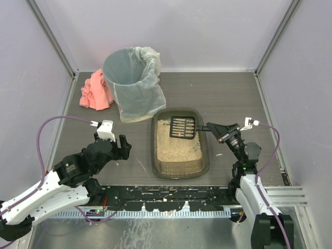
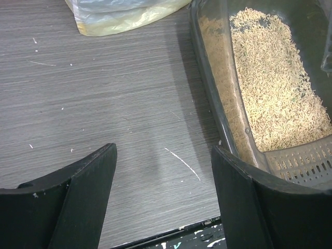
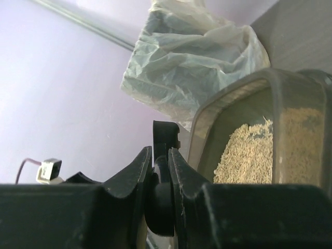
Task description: Clean the litter box
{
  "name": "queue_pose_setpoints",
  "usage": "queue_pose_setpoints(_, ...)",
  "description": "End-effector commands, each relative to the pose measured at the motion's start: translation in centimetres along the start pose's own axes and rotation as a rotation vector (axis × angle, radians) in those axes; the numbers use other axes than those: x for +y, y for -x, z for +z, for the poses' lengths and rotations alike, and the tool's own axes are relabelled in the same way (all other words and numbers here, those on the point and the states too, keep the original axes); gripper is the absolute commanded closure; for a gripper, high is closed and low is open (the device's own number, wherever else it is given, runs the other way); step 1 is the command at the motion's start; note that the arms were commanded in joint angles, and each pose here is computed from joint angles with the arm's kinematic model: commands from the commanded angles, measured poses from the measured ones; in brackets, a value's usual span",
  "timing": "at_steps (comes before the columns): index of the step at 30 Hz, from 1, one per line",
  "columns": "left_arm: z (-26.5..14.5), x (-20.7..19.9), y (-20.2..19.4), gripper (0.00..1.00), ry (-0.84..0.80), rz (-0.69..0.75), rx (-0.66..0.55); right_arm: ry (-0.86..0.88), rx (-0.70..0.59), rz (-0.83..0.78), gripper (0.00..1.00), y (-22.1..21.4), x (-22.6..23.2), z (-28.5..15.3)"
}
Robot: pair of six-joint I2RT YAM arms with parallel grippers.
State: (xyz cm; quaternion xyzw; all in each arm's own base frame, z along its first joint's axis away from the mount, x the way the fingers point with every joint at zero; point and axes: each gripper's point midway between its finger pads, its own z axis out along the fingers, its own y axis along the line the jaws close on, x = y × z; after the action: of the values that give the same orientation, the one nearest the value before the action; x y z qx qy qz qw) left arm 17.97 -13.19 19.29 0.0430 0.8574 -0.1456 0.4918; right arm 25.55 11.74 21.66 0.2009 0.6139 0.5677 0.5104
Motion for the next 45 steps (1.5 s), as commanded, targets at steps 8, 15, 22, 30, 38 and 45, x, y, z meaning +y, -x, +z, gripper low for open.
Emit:
queue_pose_setpoints(8,0.0,-0.1,0.2,0.25,-0.008,-0.017,-0.016,0.307,-0.064,-0.477,0.99,1.5,6.8,-0.1)
queue_pose_setpoints(15,0.2,-0.1,0.1,0.25,-0.01,-0.015,-0.013,0.317,-0.029,-0.625,0.99,1.2,7.3,-0.1)
queue_pose_setpoints(22,0.6,-0.6,0.0,0.25,-0.016,-0.012,-0.005,0.223,-0.095,-0.597,0.99,3.3,7.9,0.4)
queue_pose_setpoints(30,0.8,-0.2,-1.1,0.24,-0.003,-0.023,0.015,-0.032,-0.252,-0.205,0.99,7.9,8.0,1.1)
queue_pose_setpoints(38,0.9,0.6,-2.4,0.23,0.007,-0.04,0.02,-0.036,-0.298,-0.011,0.99,10.8,11.1,4.1)
queue_pose_setpoints(45,1.1,0.5,-2.8,0.19,-0.004,-0.04,0.023,-0.084,-0.292,0.033,0.99,9.4,12.7,10.2)
